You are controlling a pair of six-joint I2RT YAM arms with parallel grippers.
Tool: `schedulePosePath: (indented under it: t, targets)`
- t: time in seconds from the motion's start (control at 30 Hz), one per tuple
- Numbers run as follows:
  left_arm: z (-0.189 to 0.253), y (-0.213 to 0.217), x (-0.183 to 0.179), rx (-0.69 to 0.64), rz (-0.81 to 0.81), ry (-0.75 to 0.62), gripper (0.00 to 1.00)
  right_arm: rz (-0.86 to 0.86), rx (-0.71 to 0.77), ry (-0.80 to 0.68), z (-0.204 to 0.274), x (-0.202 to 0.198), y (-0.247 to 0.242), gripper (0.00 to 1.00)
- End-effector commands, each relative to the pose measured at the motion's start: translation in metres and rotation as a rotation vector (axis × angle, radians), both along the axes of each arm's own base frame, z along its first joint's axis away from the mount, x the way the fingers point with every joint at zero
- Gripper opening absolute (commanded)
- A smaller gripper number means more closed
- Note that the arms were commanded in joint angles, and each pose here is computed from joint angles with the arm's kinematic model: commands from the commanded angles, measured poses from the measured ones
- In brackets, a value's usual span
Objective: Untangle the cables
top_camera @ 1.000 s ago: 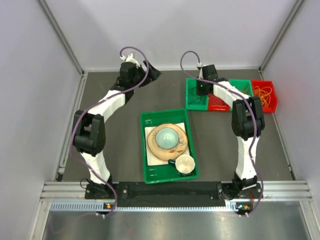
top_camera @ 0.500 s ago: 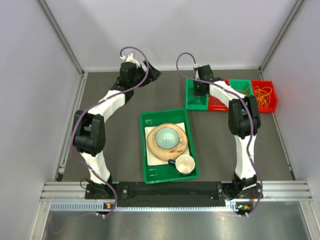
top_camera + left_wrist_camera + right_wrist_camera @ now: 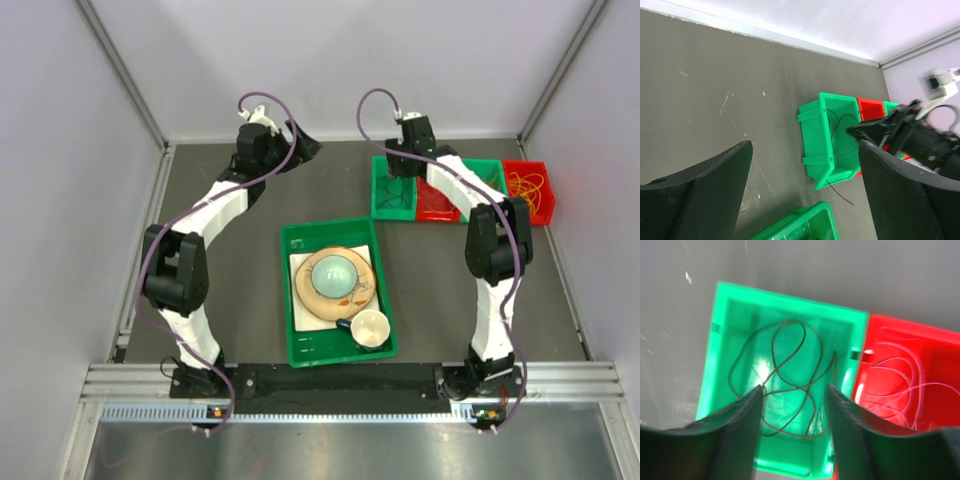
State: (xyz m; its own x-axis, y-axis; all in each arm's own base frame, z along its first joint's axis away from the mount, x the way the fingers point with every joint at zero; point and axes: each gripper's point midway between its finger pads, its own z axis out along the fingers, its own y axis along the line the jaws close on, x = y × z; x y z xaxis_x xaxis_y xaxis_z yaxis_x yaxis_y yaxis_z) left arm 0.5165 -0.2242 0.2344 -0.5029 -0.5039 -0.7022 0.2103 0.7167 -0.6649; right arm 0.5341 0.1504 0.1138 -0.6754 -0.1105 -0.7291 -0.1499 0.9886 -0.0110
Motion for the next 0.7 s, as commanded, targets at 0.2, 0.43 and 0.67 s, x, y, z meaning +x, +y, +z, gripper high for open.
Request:
schedulePosePath:
  t: [0.2,0.43,0.67]
  targets:
    - [0.02,0.083,-0.036,0.257,0.126,-0.02,0.98,-0.154,0.061,-0.188,0.142,-0.051,-0.032,0.97]
    - [0.001,0.14,-0.068,0.44,0.238,0.057,0.99,-0.28,0.028,-0.167,0.123,-0.141,-0.078,0.99]
    - [-0.015,0.159,-0.089,0.49,0.278,0.104,0.99,-0.255,0.09,-0.19,0.102,-0.213,-0.091,0.99]
